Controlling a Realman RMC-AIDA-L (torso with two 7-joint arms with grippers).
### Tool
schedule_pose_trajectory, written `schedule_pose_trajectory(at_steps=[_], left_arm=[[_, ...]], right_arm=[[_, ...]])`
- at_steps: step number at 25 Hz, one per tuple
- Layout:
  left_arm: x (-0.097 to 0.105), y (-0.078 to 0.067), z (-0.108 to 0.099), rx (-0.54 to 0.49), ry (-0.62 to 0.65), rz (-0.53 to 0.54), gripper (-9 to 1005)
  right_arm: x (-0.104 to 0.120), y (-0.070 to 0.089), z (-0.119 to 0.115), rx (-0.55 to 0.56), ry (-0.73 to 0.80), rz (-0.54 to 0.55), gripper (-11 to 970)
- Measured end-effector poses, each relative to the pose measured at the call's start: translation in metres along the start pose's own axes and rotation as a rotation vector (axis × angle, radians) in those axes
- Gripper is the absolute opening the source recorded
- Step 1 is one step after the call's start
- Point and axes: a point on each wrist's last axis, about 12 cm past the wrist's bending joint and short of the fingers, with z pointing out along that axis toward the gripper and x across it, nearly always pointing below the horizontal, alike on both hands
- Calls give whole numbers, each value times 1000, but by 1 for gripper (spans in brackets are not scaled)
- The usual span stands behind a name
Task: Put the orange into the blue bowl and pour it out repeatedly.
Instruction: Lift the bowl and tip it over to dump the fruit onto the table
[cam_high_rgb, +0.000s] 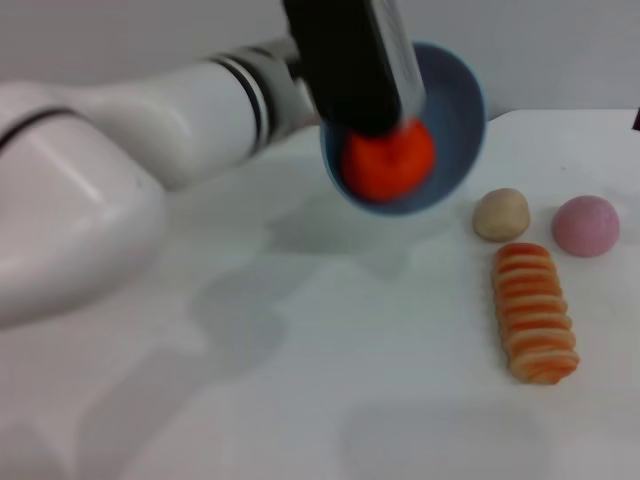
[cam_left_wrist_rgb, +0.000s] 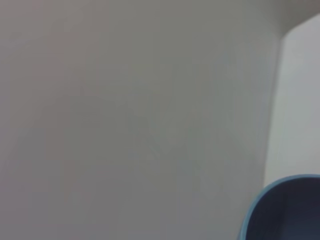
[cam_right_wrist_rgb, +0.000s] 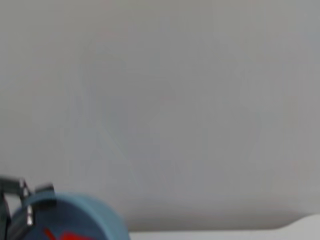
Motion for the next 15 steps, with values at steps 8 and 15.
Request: schedule_pose_trajectory(at_steps=[8, 15], left_arm=[[-18, -38, -16, -61, -165, 377, 0], [-17, -70, -29, -204, -269, 652, -1]], right_arm=[[9, -5, -7, 1, -43, 21, 524], [7, -5, -5, -2, -47, 19, 524]])
